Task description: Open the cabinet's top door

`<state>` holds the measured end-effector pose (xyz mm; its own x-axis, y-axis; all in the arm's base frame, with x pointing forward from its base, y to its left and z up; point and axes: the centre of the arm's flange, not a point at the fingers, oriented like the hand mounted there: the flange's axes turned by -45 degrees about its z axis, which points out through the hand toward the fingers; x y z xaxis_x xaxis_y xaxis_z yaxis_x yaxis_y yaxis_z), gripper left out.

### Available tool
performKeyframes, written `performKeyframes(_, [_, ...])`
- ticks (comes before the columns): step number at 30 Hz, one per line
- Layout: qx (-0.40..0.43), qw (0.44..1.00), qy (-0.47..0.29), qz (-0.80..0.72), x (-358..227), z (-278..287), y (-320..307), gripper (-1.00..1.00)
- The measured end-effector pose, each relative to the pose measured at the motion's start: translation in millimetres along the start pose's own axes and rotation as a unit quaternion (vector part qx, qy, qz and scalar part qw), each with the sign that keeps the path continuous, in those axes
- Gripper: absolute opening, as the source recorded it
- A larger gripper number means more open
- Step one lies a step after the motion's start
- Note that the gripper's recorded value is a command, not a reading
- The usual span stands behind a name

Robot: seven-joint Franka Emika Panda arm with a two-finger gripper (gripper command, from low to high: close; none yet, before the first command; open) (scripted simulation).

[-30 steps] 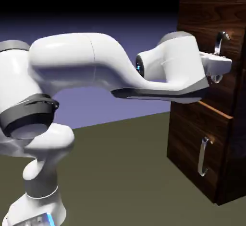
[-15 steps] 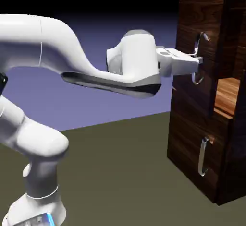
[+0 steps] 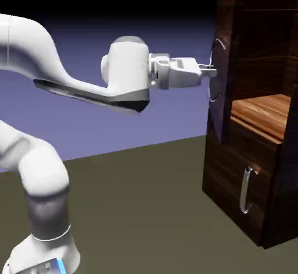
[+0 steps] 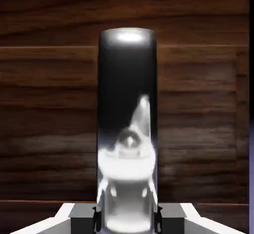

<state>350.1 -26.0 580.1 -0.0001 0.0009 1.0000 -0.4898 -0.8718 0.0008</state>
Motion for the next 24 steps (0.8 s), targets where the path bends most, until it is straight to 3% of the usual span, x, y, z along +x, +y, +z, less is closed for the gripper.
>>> performKeyframes(24, [-0.301,0.954,0.000,0.000,0,-135,-135,-1.00])
